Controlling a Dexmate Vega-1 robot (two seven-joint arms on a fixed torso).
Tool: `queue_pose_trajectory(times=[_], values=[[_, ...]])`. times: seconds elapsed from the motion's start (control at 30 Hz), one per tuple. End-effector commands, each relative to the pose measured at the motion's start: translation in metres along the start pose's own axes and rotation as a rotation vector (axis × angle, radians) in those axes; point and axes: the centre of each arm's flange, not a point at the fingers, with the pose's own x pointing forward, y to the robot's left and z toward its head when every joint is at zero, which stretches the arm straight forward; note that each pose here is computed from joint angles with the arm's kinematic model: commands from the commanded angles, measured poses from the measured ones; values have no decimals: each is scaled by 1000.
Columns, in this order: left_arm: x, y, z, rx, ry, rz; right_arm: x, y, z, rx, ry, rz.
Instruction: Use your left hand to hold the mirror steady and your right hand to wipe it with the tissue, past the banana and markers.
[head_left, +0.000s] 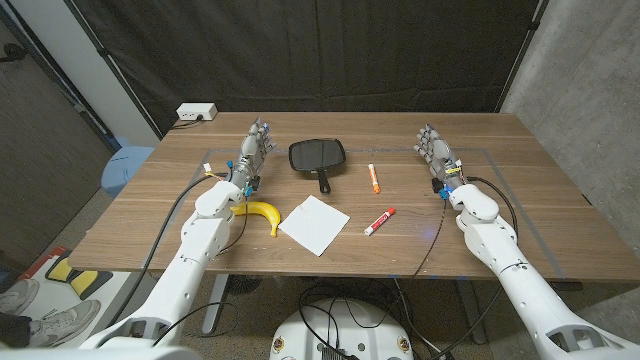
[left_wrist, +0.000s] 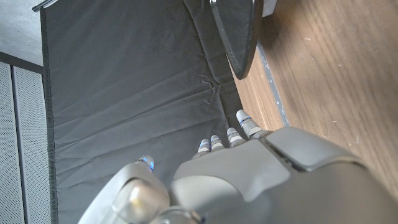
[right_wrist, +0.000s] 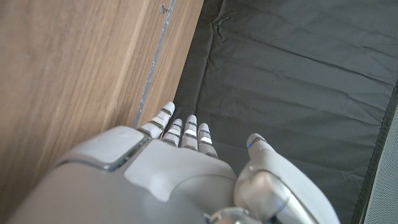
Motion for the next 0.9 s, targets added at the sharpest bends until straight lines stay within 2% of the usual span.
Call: queue_pose_trajectory(times=[0.03,0.33,0.57,0.9], values=[[-5,-4,3,31,8,-13,-10,-2,1,-33,-2,-20],[-13,-8,7,82,17,-9,-19,1,1,-49,-7,-28],[-23,-9,14,164,40,-13,-26,4,1,-51,-11,-30],[-41,-9,28,292,50,27,-39,9,3,-54,-17,-31]])
